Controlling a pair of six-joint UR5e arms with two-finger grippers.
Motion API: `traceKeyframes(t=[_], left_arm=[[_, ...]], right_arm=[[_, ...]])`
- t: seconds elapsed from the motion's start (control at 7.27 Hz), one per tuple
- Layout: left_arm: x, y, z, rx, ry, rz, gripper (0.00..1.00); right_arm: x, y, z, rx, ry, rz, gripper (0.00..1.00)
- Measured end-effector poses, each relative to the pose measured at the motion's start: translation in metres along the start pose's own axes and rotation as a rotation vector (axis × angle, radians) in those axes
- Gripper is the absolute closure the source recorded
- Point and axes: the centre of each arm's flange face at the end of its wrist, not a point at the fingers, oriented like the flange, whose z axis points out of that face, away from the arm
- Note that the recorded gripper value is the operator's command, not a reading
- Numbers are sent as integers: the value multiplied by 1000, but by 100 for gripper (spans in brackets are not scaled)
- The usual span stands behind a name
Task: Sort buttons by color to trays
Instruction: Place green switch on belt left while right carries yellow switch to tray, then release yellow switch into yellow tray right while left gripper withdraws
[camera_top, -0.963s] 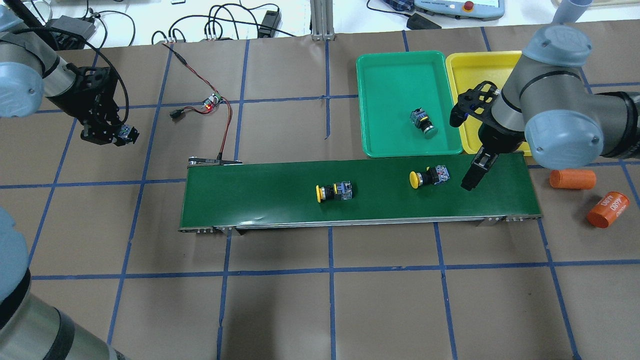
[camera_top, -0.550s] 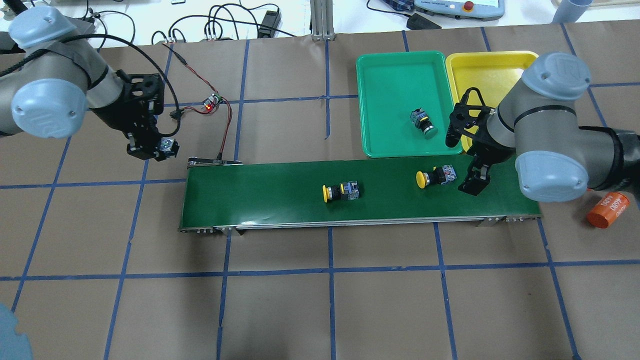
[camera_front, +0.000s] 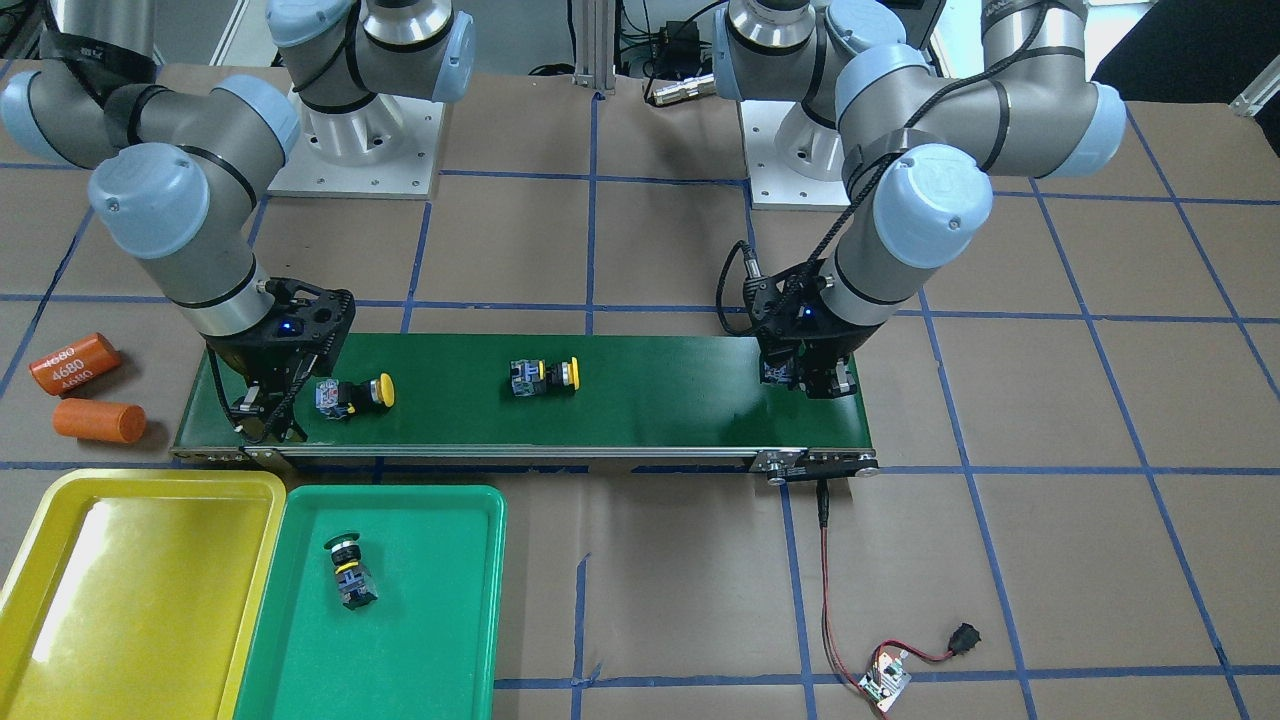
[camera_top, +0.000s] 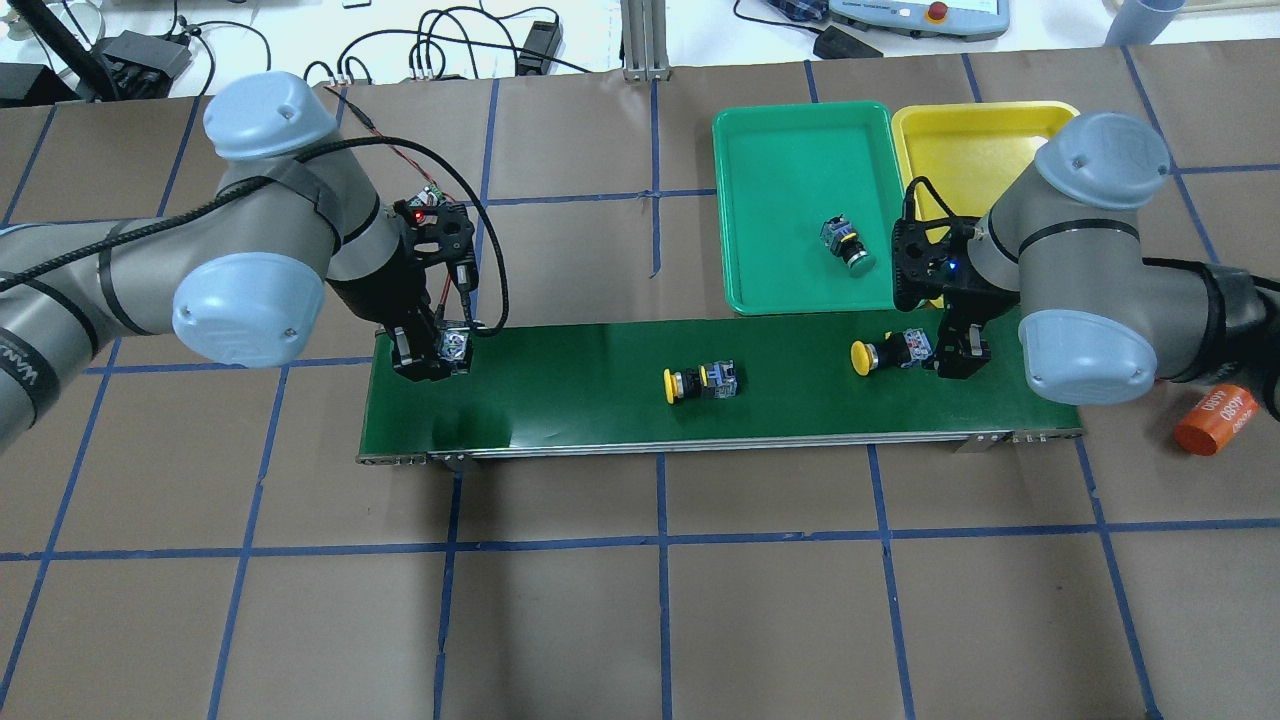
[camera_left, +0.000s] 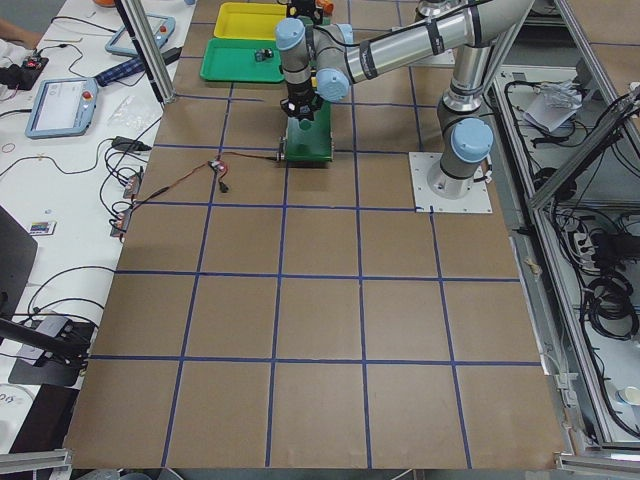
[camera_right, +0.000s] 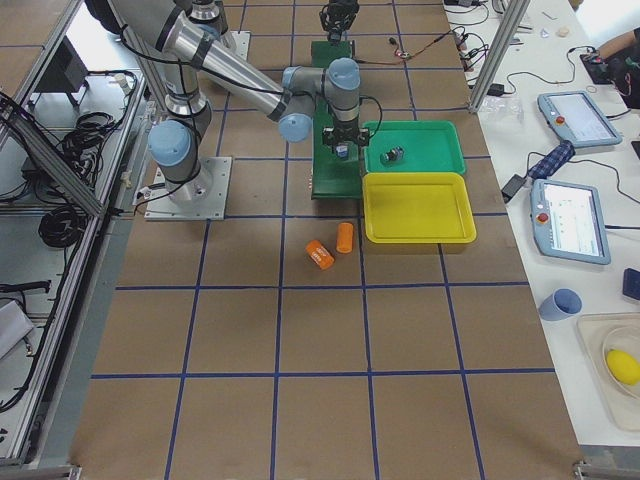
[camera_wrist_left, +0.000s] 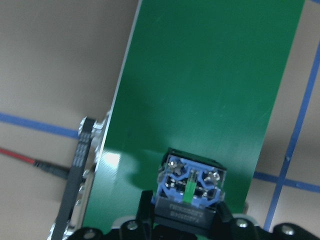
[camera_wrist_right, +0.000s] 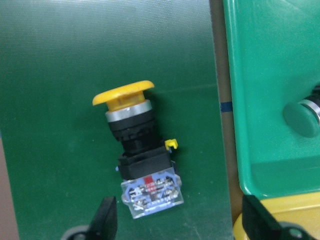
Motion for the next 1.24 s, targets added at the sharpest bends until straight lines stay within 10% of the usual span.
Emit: traceKeyframes(t=[0.14,0.41,0.55,1.24], left_arm=[[7,-8,14,8,-47,39,100],[13,-14,32,18,-88,77,81],[14,-16,37,20,-90,76,2],[17,-18,25,29,-125,20,0]], right_arm=[[3,0,5,5,-8,-17,28],[4,0,14,5,-27,-18,79],[4,1,14,-1,-32,-18,91],[47,9,-20,-41,30,-15,93]])
